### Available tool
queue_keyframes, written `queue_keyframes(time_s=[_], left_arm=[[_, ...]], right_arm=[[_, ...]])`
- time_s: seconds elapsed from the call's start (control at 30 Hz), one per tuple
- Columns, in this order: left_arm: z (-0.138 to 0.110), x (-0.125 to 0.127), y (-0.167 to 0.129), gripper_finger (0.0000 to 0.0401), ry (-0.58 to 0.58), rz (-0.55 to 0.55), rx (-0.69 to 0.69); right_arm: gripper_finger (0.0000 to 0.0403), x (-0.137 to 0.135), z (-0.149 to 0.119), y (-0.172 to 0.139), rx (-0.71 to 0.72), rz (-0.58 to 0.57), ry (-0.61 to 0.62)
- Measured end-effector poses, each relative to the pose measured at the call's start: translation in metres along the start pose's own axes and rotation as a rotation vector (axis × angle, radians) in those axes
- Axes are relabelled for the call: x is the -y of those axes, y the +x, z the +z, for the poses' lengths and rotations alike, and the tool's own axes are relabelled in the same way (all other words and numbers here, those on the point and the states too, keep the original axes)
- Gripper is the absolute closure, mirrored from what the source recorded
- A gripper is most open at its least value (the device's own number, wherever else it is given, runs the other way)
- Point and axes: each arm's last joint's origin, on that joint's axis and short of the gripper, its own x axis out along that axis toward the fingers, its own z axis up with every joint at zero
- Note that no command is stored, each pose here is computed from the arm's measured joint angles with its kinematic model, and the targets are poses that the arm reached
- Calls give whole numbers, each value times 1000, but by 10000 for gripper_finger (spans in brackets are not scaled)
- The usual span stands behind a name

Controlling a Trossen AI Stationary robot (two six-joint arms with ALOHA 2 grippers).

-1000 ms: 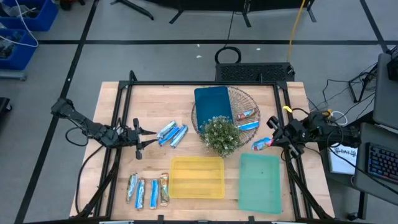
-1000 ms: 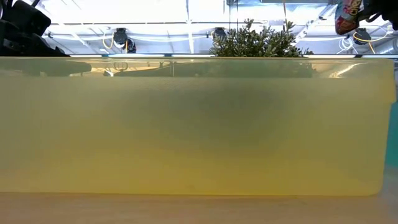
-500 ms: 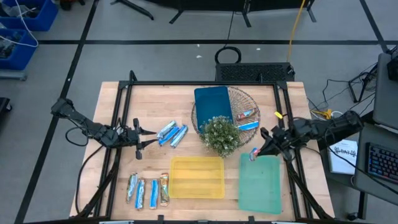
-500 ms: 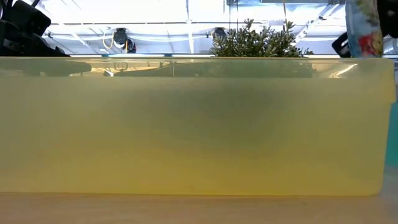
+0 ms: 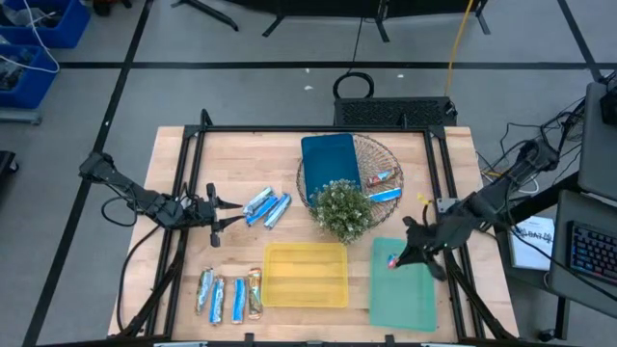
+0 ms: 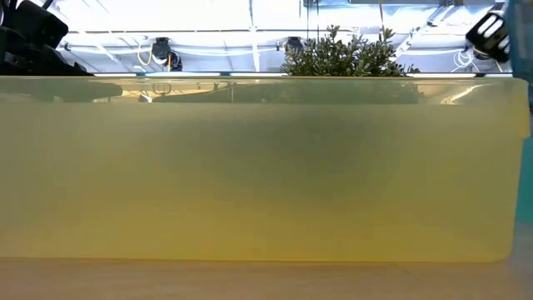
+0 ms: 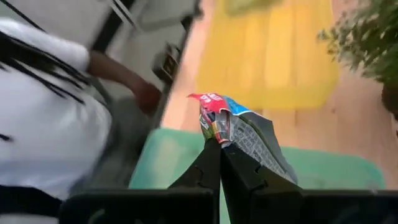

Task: Pick and place Granola Bars by type
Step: Put the green granola bar into the light green bin

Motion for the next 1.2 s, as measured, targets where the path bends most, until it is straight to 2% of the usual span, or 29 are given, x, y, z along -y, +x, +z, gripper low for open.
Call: queue_keyframes(time_s=[0.2,0.37,0.63,0.8,1.2], left_arm=[[0,0,0,256,0,0,0],[0,0,0,256,0,0,0],[0,0,0,256,0,0,0],[0,0,0,256,0,0,0],[0,0,0,256,0,0,0]], right_arm=[[403,-25,8,29,-208,-57,3],[403,-31,7,47,-343,-147,36],[403,-20,-4,58,-436,-365,99],[403,-15,-11,57,-498,-450,151],[403,-15,-12,57,-505,-457,147]])
